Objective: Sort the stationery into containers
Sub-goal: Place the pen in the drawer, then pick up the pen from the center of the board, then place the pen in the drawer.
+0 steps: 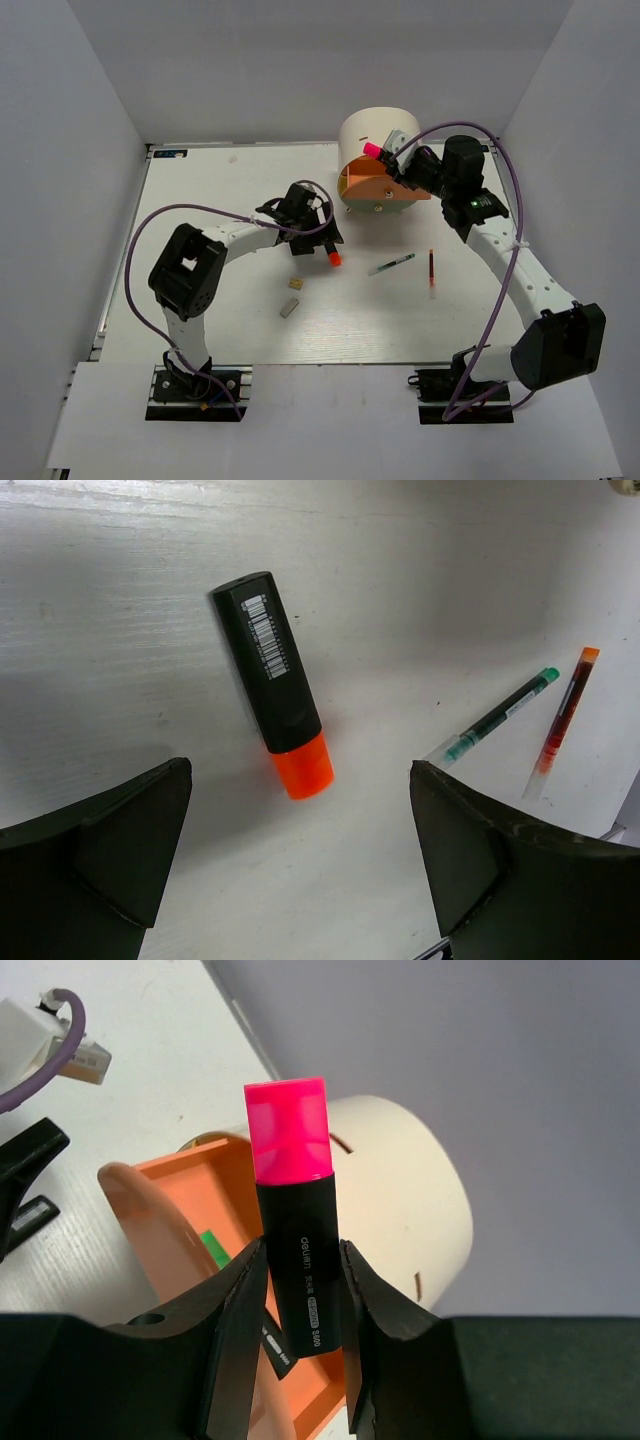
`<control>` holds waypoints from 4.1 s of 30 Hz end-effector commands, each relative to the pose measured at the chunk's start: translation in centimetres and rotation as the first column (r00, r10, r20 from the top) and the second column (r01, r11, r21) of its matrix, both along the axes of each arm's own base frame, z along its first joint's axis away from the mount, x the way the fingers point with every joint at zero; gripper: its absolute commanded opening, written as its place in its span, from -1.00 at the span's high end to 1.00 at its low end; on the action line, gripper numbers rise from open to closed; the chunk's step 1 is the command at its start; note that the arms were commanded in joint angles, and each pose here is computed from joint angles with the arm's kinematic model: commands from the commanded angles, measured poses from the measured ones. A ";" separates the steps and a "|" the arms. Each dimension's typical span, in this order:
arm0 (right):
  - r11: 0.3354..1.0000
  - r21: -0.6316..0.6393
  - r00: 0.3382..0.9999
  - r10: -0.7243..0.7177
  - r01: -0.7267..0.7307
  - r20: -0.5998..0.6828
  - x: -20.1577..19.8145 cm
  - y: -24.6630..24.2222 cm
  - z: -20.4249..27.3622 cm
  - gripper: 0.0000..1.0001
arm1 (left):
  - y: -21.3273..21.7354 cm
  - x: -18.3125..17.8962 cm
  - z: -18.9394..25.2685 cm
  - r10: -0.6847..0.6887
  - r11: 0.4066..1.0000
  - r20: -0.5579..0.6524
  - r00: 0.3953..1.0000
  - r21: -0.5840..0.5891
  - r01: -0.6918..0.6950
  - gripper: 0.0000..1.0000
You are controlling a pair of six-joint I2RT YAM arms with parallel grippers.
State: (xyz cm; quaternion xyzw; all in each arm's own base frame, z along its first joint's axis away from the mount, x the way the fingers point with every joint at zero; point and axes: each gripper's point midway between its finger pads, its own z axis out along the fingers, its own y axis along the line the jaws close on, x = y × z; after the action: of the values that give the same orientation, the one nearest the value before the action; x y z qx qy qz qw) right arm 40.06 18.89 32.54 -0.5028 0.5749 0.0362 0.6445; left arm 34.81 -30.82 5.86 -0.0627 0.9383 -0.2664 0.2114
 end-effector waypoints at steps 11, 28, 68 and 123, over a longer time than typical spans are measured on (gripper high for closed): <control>0.999 0.017 0.996 0.047 -0.046 -0.077 0.9 -0.8 -0.7 0.19 | -1.6 1.0 0.7 0.004 1.000 0.023 1.000 0.016 -0.004 -1.00; 0.990 0.139 0.999 -0.001 0.008 -0.045 -0.3 -2.4 1.7 -0.13 | -1.1 1.4 -1.7 0.074 0.980 -0.022 0.997 0.186 -0.069 -0.72; 0.876 0.402 0.958 -0.199 0.269 -0.206 -2.5 -6.7 0.5 0.07 | 2.1 -1.3 1.7 0.040 0.936 0.110 0.993 0.343 -0.076 0.99; 0.922 0.342 0.924 -0.039 0.180 -0.381 -4.6 -4.7 -7.3 0.53 | -9.7 9.6 36.3 -0.113 0.974 0.975 0.189 0.072 0.214 -0.81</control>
State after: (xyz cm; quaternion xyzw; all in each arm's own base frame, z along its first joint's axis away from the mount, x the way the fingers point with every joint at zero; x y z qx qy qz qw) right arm 34.75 13.55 22.42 -0.3090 0.7213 0.1915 0.5896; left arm 46.30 -42.50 33.55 0.2545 0.6375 -0.2837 0.6696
